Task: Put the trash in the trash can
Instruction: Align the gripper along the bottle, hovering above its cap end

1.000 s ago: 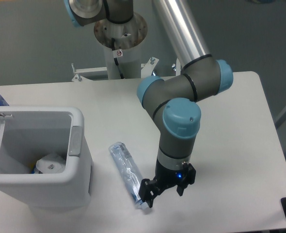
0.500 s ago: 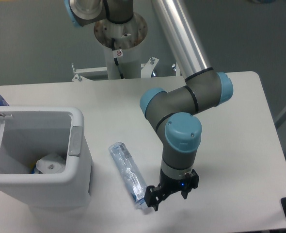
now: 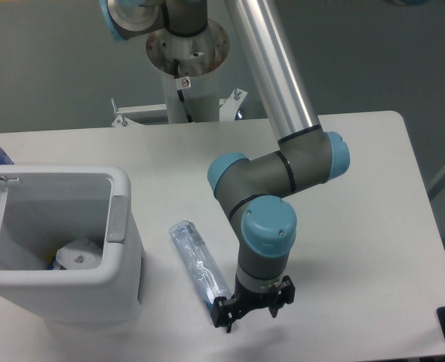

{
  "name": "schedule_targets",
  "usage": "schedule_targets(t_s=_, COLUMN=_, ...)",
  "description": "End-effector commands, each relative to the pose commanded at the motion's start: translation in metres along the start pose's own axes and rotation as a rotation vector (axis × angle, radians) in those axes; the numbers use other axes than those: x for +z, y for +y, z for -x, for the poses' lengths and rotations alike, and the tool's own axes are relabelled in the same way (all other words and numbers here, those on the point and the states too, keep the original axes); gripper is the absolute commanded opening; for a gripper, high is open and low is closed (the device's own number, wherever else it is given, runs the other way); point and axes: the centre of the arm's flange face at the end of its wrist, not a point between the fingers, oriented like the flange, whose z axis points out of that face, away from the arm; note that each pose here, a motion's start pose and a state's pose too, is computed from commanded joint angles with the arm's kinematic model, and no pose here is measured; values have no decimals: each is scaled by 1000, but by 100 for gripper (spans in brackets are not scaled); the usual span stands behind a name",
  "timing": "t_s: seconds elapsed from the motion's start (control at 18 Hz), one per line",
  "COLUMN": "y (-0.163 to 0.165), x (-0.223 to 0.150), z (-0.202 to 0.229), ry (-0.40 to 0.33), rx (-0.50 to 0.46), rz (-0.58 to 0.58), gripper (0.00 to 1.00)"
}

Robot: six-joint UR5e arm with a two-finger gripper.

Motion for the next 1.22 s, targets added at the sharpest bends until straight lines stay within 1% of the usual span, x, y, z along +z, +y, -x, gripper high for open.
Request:
schedule_targets(t_s=0.22, y=7, x=11, z=-14, ry=3, rx=14, rz=19, gripper=100)
schedule_targets(t_s=0.44, y=11, x=23, z=-19, ry=-48, rx=24, rz=35, gripper=100)
schedule_targets(t_s=0.72, y=13, x=31, z=-19, ry=-69, rx=24, rz=48, gripper=100)
schedule_targets(t_s=0.83, y=13, x=34, z=-18, ry=-72, rx=23, rz=51, gripper=99)
schedule_targets(t_s=0.89, y=14, x=35, z=-19, ry=-76, rx=17, rz=49, gripper=93)
schedule_targets(t_s=0.94, y=14, x=35, z=-22, ry=-83, rx=15, rz=37, gripper=92)
schedule_targets(t_s=1.06, y=14, x=39, z=-24, ry=-111, rx=19, rz=31, gripper=92)
schedule_targets(t_s=1.22, y=15, x=43, z=-25, ry=-115, rx=23, rz=36, gripper=92)
